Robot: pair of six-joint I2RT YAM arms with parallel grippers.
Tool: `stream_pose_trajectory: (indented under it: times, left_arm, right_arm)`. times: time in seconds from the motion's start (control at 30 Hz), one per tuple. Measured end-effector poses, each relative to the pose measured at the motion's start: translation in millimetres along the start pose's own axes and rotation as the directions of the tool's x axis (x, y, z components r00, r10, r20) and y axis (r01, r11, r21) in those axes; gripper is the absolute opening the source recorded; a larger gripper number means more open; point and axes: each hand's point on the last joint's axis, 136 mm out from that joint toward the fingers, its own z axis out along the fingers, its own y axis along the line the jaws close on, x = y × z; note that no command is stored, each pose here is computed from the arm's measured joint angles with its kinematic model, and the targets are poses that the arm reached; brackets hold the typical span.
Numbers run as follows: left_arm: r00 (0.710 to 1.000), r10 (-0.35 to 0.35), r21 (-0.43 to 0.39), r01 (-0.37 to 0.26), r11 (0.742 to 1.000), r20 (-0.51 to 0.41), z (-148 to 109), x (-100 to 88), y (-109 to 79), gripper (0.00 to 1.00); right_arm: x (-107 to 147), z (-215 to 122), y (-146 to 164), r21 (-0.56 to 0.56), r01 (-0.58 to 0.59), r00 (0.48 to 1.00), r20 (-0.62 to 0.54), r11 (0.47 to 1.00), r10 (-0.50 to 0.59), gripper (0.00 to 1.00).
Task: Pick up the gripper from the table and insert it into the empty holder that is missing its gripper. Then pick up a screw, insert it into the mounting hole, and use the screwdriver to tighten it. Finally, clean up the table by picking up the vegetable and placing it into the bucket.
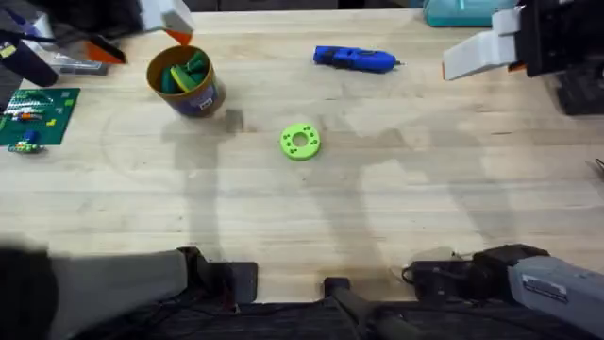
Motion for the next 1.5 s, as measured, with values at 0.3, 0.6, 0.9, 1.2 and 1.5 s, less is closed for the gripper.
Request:
stream_pose_trajectory:
  times: [0.3, 0.6, 0.9, 1.2, 1.5]
  left_arm:
    - [0.975, 0.116, -0.004, -0.117, 0.993, 0.189, -122.2, 72.6, -10.1, 0.977]
    - [0.954, 0.136, -0.011, -0.138, 0.990, 0.269, -148.0, 90.2, -12.0, 0.979]
    - [0.954, 0.136, -0.011, -0.138, 0.990, 0.269, -148.0, 90.2, -12.0, 0.979]
    - [0.954, 0.136, -0.011, -0.138, 0.990, 0.269, -148.0, 90.2, -12.0, 0.979]
    - [0.954, 0.136, -0.011, -0.138, 0.990, 0.269, -148.0, 90.2, -12.0, 0.979]
  right_arm:
    - [0.0, 0.0, 0.0, 0.000, 0.000, 1.000, 0.000, 1.000, 0.000, 0.994]
    - [0.0, 0.0, 0.0, 0.000, 0.000, 1.000, 0.000, 1.000, 0.000, 0.994]
    - [0.0, 0.0, 0.0, 0.000, 0.000, 1.000, 0.000, 1.000, 0.000, 0.994]
    - [0.0, 0.0, 0.0, 0.000, 0.000, 1.000, 0.000, 1.000, 0.000, 0.994]
    - [0.0, 0.0, 0.0, 0.000, 0.000, 1.000, 0.000, 1.000, 0.000, 0.994]
